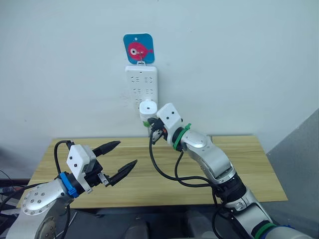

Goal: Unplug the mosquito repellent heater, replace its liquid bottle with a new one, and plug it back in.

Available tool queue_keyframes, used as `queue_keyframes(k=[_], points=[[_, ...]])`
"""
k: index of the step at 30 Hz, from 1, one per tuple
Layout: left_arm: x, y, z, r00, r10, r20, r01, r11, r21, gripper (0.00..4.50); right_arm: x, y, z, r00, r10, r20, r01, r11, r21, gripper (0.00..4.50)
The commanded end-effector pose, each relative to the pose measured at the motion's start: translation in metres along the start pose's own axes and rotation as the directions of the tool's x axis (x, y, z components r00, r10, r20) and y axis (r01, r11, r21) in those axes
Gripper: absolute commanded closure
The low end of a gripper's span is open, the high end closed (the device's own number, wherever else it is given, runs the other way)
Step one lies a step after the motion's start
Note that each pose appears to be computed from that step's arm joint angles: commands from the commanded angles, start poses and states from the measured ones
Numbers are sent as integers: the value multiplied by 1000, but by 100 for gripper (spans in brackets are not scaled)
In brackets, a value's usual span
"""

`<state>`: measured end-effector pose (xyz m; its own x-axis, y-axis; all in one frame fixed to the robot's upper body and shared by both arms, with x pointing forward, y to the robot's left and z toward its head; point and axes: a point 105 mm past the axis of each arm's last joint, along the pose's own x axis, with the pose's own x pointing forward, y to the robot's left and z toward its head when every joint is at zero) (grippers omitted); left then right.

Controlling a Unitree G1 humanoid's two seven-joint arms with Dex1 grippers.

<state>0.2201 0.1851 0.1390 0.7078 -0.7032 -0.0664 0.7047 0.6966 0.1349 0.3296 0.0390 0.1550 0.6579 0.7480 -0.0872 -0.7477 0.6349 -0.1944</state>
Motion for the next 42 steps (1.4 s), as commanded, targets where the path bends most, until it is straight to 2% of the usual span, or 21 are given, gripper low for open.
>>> queue_keyframes(k=[1,14,25,32,37,42], points=[[1,0,6,1000,-6,17,5,1000,26,0,-1,-4,9,999,-24,36,24,1000,-6,449],[6,-1,13,1000,-17,19,16,1000,25,0,0,-14,13,994,-95,58,93,995,44,449],[9,-3,13,999,-26,19,25,1000,19,0,-1,-27,7,983,-179,28,176,980,93,449],[8,2,13,1000,-7,25,6,1000,8,0,-12,-1,19,997,32,71,-37,997,61,449],[4,12,8,999,37,8,-37,999,33,0,-32,13,13,979,202,30,-199,976,-85,449],[-16,30,-4,994,62,-86,-53,994,96,0,-64,-6,7,969,243,-52,-249,951,-182,449]])
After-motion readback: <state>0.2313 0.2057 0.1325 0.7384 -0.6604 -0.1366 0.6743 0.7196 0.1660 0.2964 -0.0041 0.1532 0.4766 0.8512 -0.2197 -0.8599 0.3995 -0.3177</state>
